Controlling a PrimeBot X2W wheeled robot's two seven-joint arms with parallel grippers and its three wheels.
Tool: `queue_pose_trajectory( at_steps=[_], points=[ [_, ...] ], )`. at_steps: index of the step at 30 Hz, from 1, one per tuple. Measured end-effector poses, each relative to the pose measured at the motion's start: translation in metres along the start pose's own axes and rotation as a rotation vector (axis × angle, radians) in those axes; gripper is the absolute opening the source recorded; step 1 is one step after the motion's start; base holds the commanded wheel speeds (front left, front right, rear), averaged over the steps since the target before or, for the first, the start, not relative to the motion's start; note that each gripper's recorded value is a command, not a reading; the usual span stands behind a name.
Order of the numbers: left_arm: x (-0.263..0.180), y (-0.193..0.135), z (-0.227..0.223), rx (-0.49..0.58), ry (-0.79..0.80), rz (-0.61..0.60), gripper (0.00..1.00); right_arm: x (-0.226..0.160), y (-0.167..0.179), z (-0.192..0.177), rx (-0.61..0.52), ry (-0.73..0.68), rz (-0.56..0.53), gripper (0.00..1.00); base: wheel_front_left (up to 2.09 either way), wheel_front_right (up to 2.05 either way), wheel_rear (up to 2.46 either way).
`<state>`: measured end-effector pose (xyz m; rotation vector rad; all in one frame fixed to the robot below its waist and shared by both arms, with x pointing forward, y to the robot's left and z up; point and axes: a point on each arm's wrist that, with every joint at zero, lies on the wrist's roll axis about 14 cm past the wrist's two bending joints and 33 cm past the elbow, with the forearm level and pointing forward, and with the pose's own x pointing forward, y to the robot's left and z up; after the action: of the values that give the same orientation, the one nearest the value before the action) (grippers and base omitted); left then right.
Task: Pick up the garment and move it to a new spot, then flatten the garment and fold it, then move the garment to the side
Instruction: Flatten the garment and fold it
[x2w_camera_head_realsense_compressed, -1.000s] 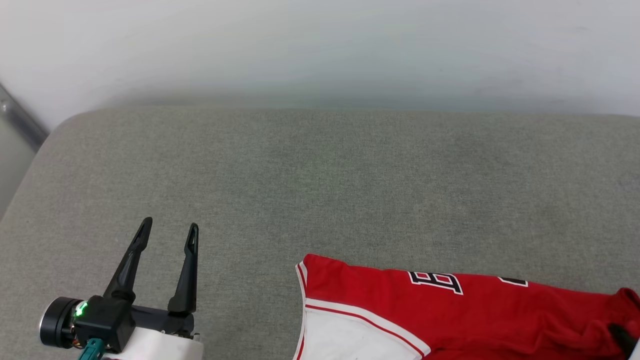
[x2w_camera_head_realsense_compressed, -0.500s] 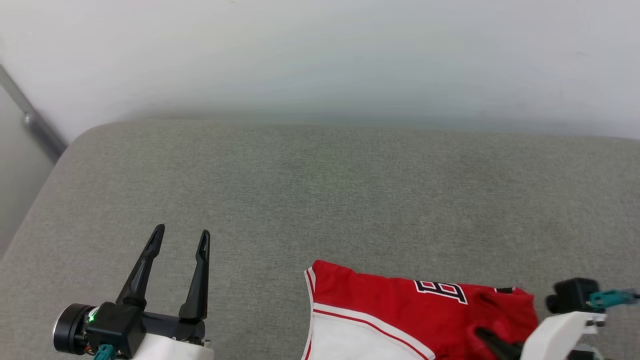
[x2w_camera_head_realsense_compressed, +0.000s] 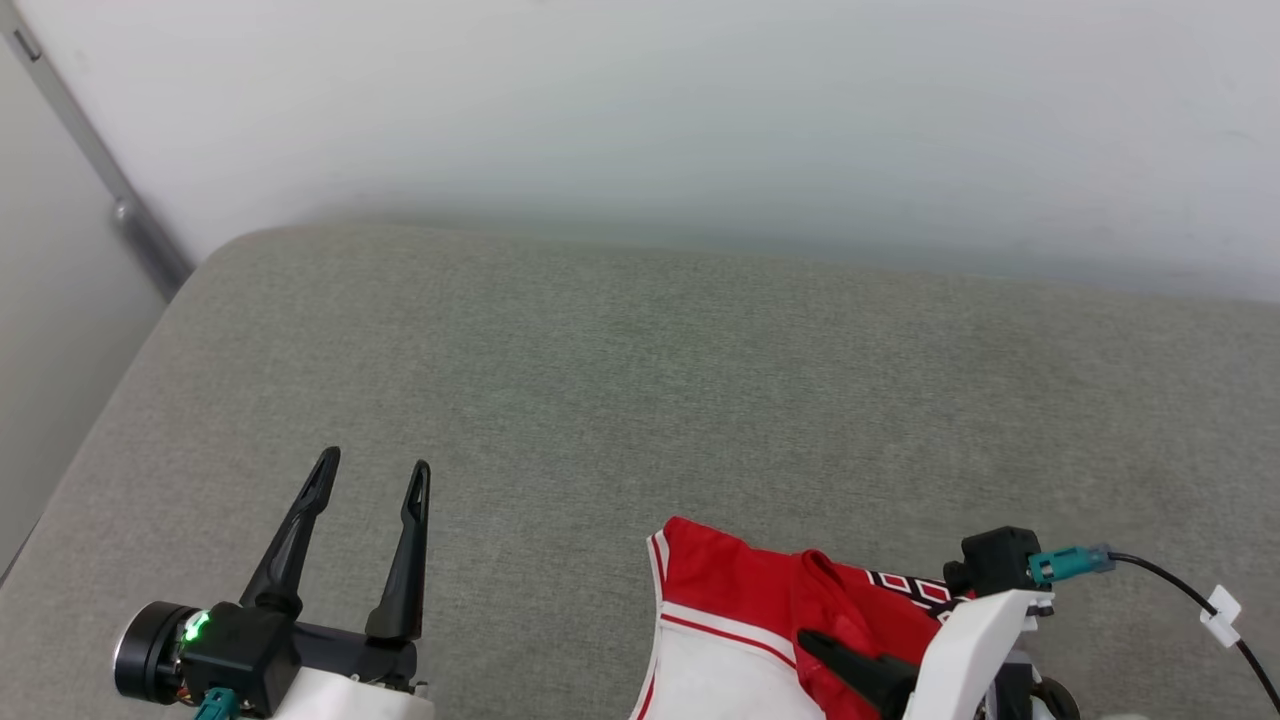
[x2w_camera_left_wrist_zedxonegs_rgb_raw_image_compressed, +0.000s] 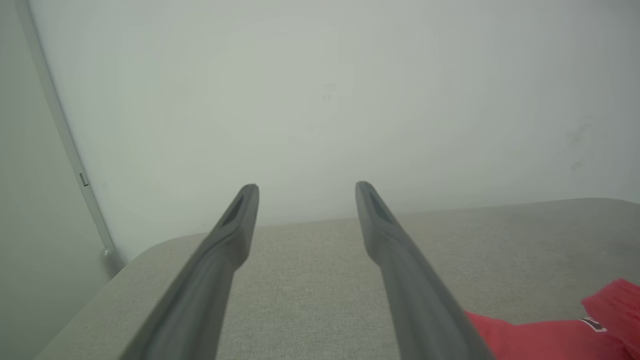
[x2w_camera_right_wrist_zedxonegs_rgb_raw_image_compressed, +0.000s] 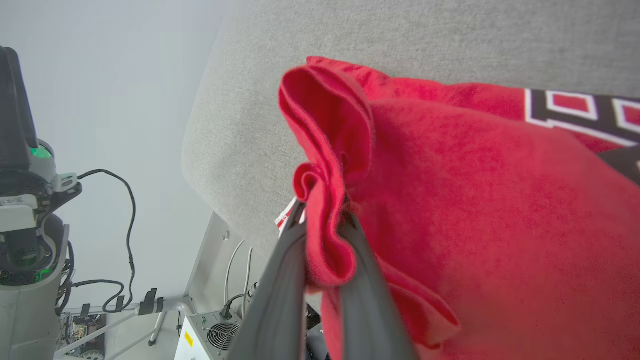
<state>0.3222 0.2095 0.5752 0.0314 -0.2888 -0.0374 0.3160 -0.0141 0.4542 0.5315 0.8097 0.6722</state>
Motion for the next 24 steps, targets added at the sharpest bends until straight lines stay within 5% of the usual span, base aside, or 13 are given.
queue_pose_trajectory(
  at_steps=[10,12,20,24],
  points=[
    [-0.009,0.009,-0.007,0.005,0.031,0.027,1.00,0.038,0.005,-0.010,-0.008,0.055,0.031,0.00,0.00,0.00,0.00],
    [-0.009,0.010,-0.007,0.006,0.032,0.031,1.00,0.042,0.004,-0.010,-0.004,0.055,0.029,1.00,0.00,0.00,0.00],
    [-0.006,0.010,-0.009,0.005,0.035,0.029,1.00,0.051,0.026,-0.002,-0.063,0.045,0.087,1.00,0.00,0.00,0.00],
    [-0.002,0.006,-0.010,0.001,0.037,0.015,1.00,0.046,0.019,0.034,-0.227,-0.057,0.001,1.00,0.00,0.00,0.00]
  ],
)
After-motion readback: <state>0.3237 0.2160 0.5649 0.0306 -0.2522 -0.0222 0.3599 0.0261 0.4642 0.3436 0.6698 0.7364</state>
